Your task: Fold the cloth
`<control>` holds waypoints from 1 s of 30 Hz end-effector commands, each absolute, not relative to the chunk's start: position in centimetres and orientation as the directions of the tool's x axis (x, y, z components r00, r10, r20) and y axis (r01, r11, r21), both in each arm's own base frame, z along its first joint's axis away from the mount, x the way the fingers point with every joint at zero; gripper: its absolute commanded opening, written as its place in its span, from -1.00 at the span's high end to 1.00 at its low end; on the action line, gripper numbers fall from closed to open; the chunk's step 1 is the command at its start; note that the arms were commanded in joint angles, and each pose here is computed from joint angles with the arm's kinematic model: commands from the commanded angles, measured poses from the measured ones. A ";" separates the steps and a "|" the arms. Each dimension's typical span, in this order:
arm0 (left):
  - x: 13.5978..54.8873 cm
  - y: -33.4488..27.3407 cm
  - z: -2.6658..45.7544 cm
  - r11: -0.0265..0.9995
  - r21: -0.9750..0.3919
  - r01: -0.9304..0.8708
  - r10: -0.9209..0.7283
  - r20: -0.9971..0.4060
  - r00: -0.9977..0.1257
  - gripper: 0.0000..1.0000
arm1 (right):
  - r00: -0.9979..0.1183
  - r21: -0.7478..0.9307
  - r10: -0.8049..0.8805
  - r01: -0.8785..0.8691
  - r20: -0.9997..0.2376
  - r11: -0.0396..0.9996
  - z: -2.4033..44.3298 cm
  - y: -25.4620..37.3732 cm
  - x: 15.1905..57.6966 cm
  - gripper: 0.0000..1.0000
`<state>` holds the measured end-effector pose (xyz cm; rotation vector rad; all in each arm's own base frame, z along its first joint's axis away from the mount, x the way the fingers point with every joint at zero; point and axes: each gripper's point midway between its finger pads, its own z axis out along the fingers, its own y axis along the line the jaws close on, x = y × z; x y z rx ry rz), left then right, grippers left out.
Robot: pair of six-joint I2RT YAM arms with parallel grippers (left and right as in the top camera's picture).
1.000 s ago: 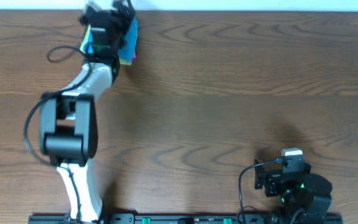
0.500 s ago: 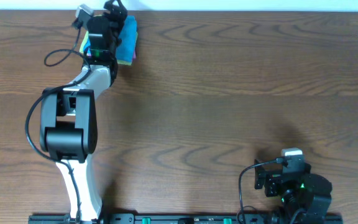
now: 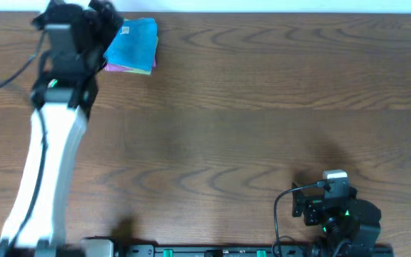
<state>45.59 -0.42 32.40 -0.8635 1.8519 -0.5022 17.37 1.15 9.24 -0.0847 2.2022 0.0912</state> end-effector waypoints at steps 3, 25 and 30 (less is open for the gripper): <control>37.5 2.2 37.2 0.896 -0.320 -0.308 -0.410 -0.862 -0.298 -0.90 | -0.591 0.043 -0.016 -0.086 -0.807 0.995 9.2 1.1 17.3 -0.98; 20.3 2.4 20.2 0.984 0.002 -0.177 -0.096 -0.837 -0.539 -0.90 | -0.591 0.043 -0.016 -0.086 -0.807 0.995 9.2 1.1 17.3 -0.99; 19.4 0.3 15.8 0.995 -0.058 -0.081 -0.095 -0.800 -0.592 -0.90 | -0.591 0.043 -0.016 -0.086 -0.807 0.995 9.2 1.1 17.3 -0.99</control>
